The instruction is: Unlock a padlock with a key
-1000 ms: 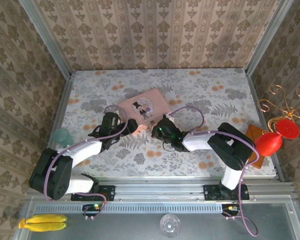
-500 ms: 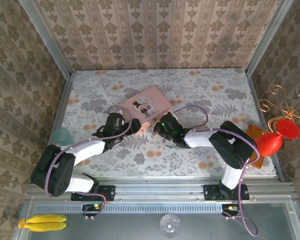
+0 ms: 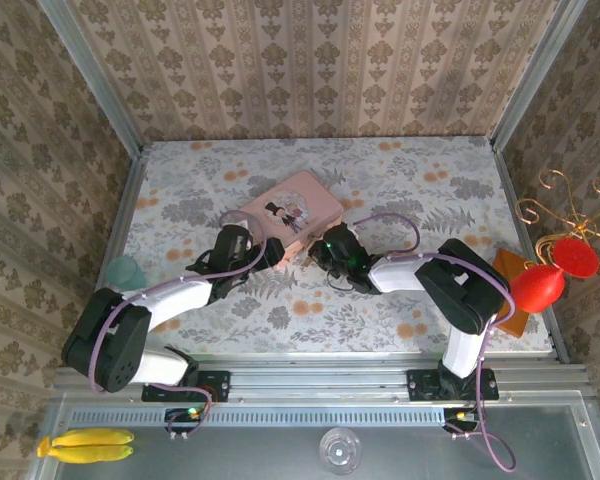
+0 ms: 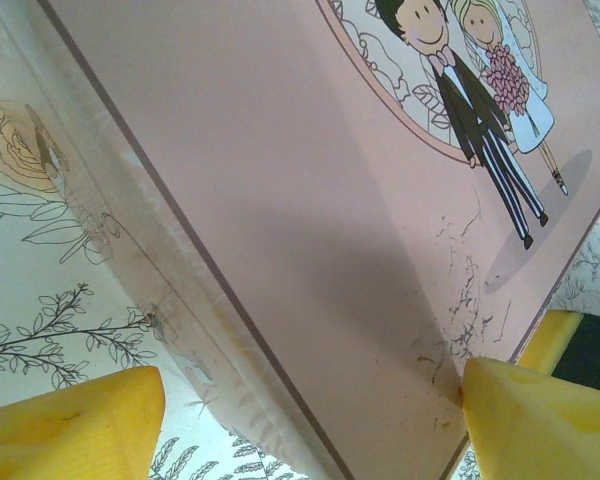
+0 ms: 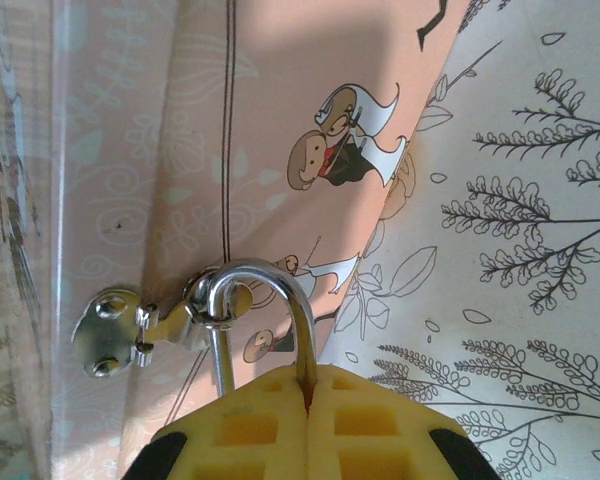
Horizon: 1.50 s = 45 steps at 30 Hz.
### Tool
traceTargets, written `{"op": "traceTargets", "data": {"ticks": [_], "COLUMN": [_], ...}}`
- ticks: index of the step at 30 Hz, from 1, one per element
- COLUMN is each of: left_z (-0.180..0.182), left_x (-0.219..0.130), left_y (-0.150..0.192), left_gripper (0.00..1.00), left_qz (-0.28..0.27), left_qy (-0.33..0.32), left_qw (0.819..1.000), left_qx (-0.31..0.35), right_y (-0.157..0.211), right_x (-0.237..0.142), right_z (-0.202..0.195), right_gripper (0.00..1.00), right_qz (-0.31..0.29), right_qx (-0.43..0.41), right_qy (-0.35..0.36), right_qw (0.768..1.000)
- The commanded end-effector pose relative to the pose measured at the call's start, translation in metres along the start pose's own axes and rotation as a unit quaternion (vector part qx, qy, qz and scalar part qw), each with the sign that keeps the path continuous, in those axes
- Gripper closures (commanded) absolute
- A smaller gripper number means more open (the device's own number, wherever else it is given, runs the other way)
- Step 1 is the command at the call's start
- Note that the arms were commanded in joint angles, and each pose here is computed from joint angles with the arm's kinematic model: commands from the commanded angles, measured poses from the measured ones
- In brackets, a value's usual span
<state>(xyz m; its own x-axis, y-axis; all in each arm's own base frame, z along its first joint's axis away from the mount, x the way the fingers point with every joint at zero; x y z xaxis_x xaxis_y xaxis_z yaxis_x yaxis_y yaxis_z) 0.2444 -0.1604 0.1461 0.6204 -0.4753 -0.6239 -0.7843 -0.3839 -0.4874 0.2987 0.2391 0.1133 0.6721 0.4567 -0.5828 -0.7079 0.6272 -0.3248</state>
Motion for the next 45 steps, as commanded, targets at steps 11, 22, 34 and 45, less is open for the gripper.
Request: {"op": "traceTargets", "data": {"ticks": [11, 22, 34, 45], "left_z": [0.019, 0.020, 0.019, 0.008], "left_x": [0.009, 0.010, 0.009, -0.013], "left_y": [0.022, 0.023, 0.022, 0.005], "left_gripper": [0.22, 0.22, 0.22, 0.19], "left_qz": [0.063, 0.063, 0.068, 0.041], "left_qy": [-0.060, -0.061, -0.050, -0.013], "left_qw": [0.996, 0.996, 0.996, 0.998], "left_qx": [0.013, 0.011, 0.006, 0.040], "right_y": [-0.022, -0.026, -0.050, -0.045], "right_x": [0.009, 0.006, -0.013, -0.034], "right_z": [-0.007, 0.001, 0.002, 0.010], "right_gripper": [1.00, 1.00, 1.00, 1.00], "right_qz": [-0.084, -0.090, -0.115, -0.096], "right_qx": [0.095, 0.083, 0.047, -0.012], "right_qy": [0.005, 0.000, 0.015, 0.025], "right_qw": [0.992, 0.993, 0.992, 0.995]}}
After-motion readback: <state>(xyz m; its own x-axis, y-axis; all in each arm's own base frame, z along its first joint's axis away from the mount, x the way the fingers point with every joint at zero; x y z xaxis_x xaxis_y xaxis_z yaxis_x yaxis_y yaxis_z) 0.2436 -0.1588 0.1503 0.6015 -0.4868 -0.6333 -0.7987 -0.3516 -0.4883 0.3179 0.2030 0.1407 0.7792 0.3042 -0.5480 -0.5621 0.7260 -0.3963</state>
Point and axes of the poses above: each hand's point on the last joint's axis, 136 mm out from that joint toward the fingers, its own x axis out along the fingers, its own z axis along the line the jaws close on, y = z × x, the point moved 10 cm from there along -x, back along the fingers, and after that the axes turned 6 degrees about -x, right-handed, at the moved point
